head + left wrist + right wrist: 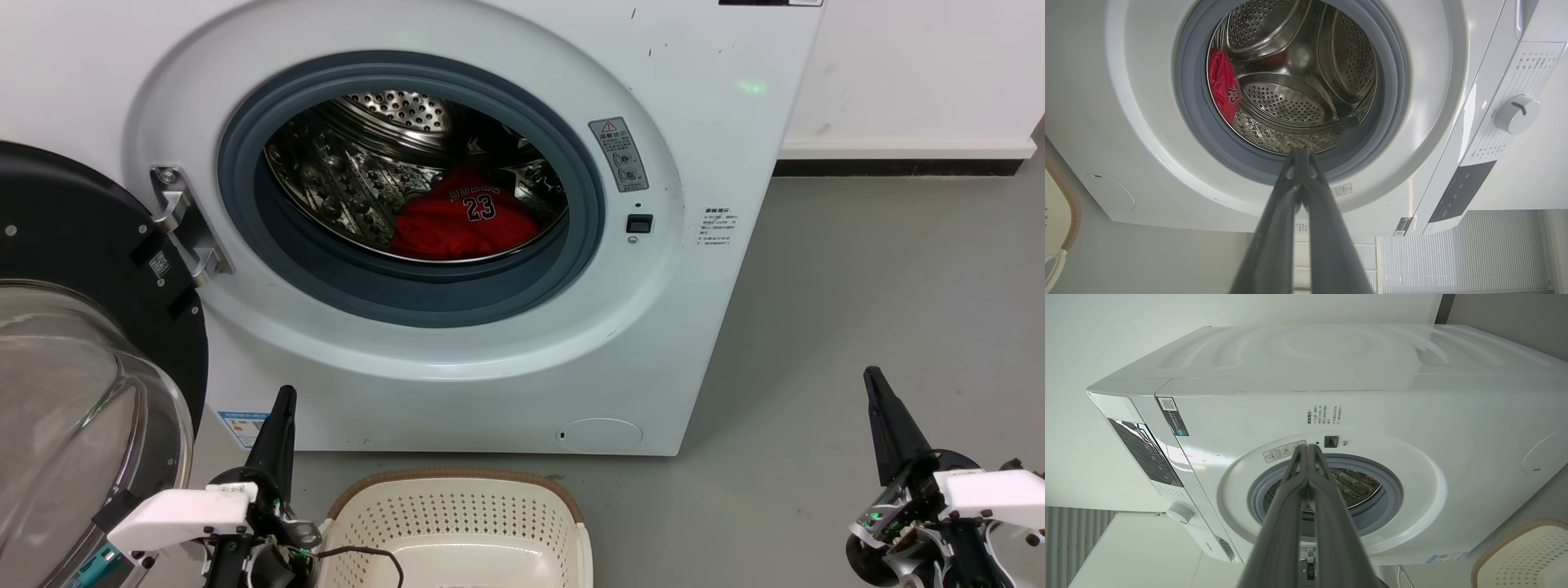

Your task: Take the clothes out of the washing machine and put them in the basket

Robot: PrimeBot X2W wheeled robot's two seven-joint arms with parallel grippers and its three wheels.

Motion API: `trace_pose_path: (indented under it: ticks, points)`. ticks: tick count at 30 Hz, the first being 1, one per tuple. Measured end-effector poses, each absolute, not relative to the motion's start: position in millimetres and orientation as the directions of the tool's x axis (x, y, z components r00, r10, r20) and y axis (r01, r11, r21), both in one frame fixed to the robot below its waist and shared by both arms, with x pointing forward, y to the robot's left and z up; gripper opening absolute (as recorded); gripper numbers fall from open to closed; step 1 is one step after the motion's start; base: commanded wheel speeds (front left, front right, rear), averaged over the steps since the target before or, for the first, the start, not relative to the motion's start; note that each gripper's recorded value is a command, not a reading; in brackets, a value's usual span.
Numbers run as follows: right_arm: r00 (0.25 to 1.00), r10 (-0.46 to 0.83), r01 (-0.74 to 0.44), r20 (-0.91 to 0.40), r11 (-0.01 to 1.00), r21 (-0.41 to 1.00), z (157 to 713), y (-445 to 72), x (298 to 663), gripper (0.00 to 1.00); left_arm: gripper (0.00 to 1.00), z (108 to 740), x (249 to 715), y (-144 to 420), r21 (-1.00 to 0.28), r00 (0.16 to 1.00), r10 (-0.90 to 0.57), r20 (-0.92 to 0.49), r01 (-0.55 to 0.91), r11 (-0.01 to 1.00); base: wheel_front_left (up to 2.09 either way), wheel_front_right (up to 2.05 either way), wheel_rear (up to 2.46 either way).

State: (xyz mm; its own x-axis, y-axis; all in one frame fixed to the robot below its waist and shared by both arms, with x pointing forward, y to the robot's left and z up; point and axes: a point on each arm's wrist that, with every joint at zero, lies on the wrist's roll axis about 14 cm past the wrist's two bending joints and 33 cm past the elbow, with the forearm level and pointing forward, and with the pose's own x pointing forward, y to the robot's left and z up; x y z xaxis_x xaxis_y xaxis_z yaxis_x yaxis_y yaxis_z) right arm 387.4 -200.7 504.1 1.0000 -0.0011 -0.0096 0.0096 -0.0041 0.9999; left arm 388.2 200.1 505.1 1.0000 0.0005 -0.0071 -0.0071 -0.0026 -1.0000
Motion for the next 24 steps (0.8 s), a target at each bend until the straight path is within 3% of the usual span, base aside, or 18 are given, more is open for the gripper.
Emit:
trace_pose_path:
  ticks: [24]
  points:
    - [1.0,-0.001,0.01,-0.01,-0.004,1.0,504.2,-200.7,387.4,0.0,0.0,505.1,388.2,200.1,-1.0,1.0,0.0,-0.007,-0.007,-0.003,0.0,0.0,0.0]
